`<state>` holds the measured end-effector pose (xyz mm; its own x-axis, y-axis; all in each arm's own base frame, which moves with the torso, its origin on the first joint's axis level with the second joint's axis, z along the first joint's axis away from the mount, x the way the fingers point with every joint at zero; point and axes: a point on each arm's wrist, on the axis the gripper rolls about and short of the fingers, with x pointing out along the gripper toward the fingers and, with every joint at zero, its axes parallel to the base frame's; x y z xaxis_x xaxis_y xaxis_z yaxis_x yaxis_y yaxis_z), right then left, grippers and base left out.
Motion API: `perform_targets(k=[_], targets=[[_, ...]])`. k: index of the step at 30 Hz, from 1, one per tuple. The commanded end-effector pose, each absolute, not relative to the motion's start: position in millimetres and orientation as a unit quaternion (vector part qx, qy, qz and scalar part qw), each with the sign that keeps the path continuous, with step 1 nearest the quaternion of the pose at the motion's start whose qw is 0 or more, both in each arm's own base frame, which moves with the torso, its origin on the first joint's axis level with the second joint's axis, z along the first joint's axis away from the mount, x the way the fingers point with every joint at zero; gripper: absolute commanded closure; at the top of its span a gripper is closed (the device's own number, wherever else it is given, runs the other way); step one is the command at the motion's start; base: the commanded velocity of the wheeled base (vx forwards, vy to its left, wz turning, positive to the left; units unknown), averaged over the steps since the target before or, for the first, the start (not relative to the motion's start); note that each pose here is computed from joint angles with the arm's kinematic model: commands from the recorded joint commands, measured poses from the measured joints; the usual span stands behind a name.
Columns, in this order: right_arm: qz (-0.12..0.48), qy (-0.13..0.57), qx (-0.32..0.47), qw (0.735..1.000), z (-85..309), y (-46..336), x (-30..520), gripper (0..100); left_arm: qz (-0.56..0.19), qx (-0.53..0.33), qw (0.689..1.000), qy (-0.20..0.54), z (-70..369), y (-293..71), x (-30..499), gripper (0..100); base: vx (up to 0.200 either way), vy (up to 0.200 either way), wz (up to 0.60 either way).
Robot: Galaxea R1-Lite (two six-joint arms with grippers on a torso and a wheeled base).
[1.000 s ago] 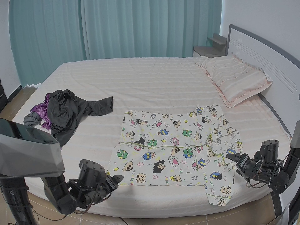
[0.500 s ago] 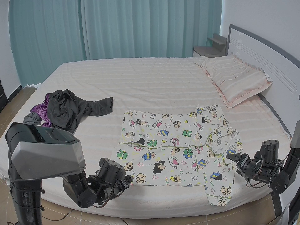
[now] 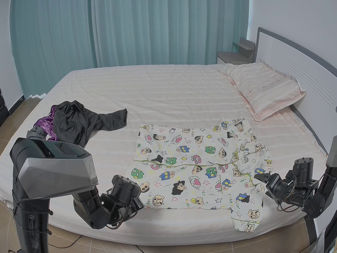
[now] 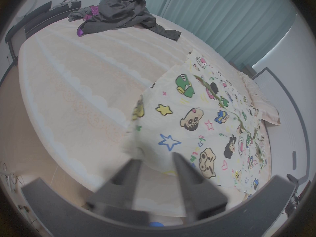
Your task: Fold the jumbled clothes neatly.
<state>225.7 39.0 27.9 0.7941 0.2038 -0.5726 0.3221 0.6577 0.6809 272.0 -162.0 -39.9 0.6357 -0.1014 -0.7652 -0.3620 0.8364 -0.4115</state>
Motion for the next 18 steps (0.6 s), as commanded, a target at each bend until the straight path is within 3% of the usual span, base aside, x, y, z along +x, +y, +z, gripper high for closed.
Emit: perform_targets(k=[1, 8, 12, 18], targets=[[-0.035, 0.320, 0.412, 0.852, 27, 39, 226, 0, 0.085, -0.272, 0.861, 0.422, -41, -163, 278, 100, 0.000, 0.000, 0.00], [-0.038, 0.320, 0.401, 0.857, 27, 38, 224, 0, 0.107, -0.276, 0.865, 0.405, -38, -154, 285, 100, 0.000, 0.000, 0.00], [-0.035, 0.341, 0.340, 0.876, 14, 33, 228, 0, 0.114, -0.298, 0.866, 0.384, -29, -145, 292, 100, 0.000, 0.000, 0.00], [-0.053, 0.373, 0.292, 0.879, -14, 22, 242, 0, 0.101, -0.325, 0.872, 0.351, -26, -144, 293, 100, 0.000, 0.000, 0.00]])
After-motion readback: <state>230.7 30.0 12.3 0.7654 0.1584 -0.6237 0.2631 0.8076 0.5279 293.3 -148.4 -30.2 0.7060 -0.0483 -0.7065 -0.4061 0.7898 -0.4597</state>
